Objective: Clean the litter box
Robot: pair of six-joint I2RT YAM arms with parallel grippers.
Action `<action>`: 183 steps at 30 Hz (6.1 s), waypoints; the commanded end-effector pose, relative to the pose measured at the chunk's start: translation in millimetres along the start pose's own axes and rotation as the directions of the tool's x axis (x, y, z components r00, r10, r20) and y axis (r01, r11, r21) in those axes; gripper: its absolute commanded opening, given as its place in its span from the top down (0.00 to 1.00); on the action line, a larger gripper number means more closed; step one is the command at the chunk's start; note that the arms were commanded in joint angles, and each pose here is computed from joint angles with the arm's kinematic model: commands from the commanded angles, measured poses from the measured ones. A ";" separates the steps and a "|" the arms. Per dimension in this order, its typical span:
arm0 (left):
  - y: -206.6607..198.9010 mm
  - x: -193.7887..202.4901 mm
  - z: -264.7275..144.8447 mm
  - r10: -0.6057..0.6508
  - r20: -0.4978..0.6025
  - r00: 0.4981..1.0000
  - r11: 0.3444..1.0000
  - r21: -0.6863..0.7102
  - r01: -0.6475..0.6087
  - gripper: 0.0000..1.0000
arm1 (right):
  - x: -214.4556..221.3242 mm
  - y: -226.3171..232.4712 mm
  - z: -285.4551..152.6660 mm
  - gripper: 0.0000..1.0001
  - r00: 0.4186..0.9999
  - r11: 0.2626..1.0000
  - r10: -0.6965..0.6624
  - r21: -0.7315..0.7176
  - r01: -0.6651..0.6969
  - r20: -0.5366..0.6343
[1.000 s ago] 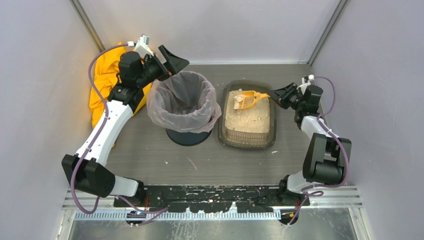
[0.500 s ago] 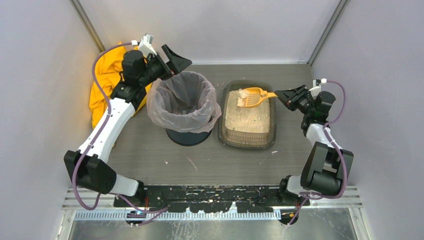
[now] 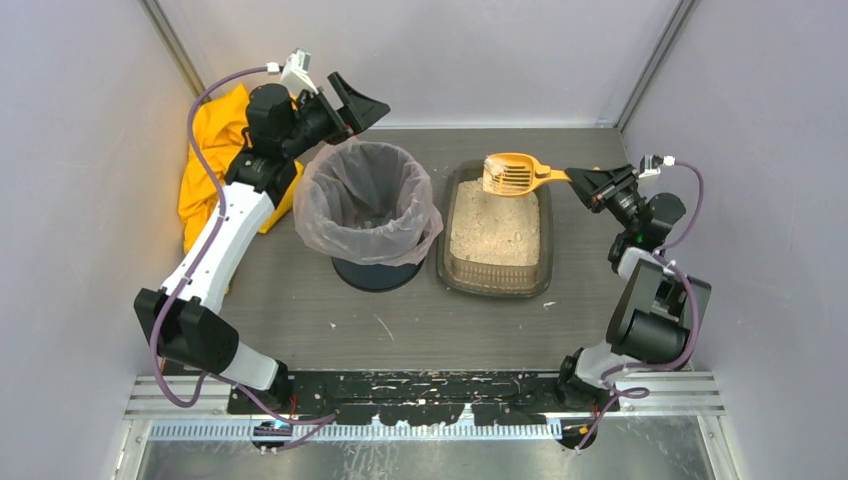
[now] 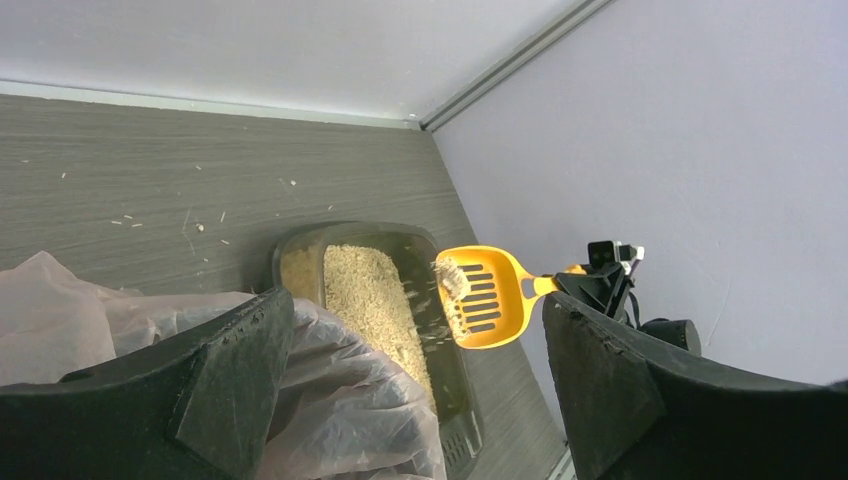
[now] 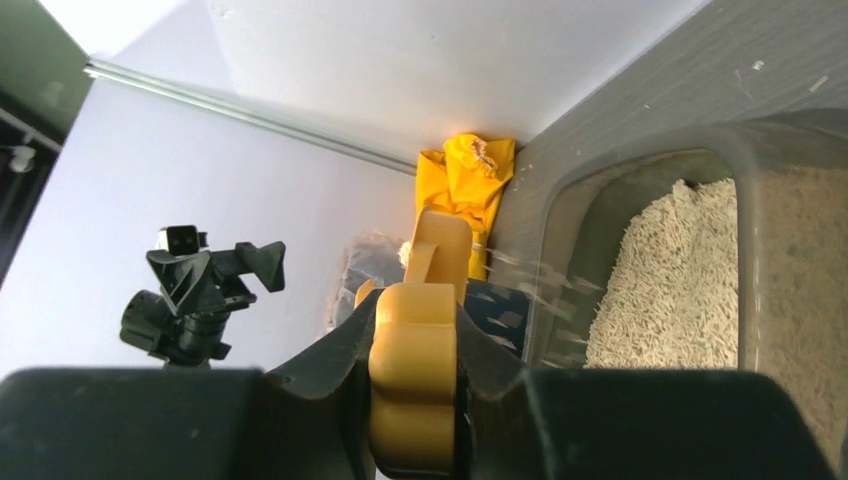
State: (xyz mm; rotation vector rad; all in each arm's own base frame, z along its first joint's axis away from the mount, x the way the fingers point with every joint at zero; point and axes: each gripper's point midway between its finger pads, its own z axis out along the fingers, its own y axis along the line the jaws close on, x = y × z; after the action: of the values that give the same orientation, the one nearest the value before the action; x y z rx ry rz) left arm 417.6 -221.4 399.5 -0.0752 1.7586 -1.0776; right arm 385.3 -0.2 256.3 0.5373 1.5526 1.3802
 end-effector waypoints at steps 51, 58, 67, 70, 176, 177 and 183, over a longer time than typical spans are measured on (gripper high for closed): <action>-12.4 5.4 -20.0 0.087 -0.001 0.996 0.996 0.024 -0.087 0.00 | 19.4 97.6 63.6 0.99 0.988 0.976 -0.115 -0.198 0.092 -0.106; -8.6 10.8 -29.8 0.108 -0.009 0.994 0.994 0.004 -0.108 0.00 | 18.8 123.8 68.1 0.99 0.985 0.965 -0.108 -0.253 0.072 -0.132; -5.7 9.3 -39.5 0.124 0.009 0.992 0.992 -0.026 -0.124 0.00 | 86.8 176.9 115.2 0.99 0.934 0.947 -0.222 -0.289 0.138 -0.281; -7.4 4.1 -43.0 0.126 0.026 0.992 0.992 -0.032 -0.125 0.00 | 108.7 186.9 130.8 0.99 0.918 0.943 -0.225 -0.311 0.121 -0.326; -125.9 26.7 3.8 -0.075 -0.127 0.989 0.869 0.479 0.127 1.00 | 97.7 292.8 112.3 0.74 0.881 0.829 -0.431 -0.472 0.301 -0.195; -126.0 26.8 3.3 -0.074 -0.127 0.989 0.869 0.478 0.126 1.00 | 98.2 293.2 112.3 0.77 0.881 0.829 -0.431 -0.472 0.300 -0.195; -125.8 28.6 3.1 -0.069 -0.134 0.989 0.868 0.480 0.125 1.00 | 98.4 292.6 109.2 0.99 0.880 0.829 -0.437 -0.464 0.313 -0.186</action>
State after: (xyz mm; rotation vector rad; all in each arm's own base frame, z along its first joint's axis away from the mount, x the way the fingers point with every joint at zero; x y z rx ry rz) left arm 377.0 -316.6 432.8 0.1256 1.6451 -1.5908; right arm 375.6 209.0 480.6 -0.1597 1.4951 1.4766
